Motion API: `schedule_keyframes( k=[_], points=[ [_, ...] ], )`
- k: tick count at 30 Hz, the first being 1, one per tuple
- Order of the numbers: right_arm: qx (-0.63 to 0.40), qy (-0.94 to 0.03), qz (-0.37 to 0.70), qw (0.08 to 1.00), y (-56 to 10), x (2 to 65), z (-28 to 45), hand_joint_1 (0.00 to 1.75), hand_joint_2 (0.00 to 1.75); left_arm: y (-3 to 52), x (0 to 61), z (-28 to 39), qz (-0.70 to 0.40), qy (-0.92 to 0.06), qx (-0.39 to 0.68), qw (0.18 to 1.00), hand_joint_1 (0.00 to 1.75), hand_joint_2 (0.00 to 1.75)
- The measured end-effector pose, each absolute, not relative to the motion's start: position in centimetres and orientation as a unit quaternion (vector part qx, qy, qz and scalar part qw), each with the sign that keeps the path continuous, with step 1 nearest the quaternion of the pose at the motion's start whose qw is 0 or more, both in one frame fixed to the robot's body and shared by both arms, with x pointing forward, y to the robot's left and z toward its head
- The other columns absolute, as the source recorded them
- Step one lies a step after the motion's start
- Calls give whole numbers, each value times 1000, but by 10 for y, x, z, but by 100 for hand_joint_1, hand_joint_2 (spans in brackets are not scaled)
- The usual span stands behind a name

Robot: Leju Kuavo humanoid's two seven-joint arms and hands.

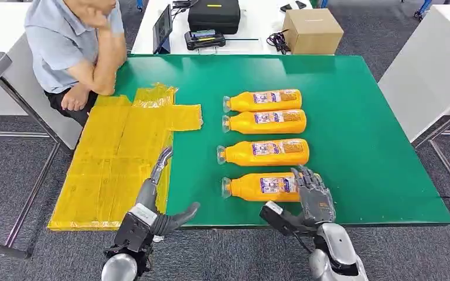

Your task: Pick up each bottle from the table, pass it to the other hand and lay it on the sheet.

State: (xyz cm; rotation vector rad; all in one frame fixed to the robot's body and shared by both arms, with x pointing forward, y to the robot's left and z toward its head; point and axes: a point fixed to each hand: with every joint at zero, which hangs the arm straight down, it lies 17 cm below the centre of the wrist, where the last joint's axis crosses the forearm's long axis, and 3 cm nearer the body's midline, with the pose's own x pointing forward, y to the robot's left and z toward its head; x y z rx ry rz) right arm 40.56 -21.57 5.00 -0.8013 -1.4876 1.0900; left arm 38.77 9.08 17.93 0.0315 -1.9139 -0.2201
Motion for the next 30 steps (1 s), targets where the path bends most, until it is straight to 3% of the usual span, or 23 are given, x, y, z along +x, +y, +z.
schedule_keyframes(
  k=[10, 30],
  points=[
    [-345, -589, 482, 549, -238, 420, 22, 0, 175, 84, 387, 187, -92, -821, -3, 564, 0, 175],
    [-333, -588, 483, 556, -224, 425, 17, 0, 175, 80, 385, 188, -96, -821, -9, 562, 0, 175]
  ],
)
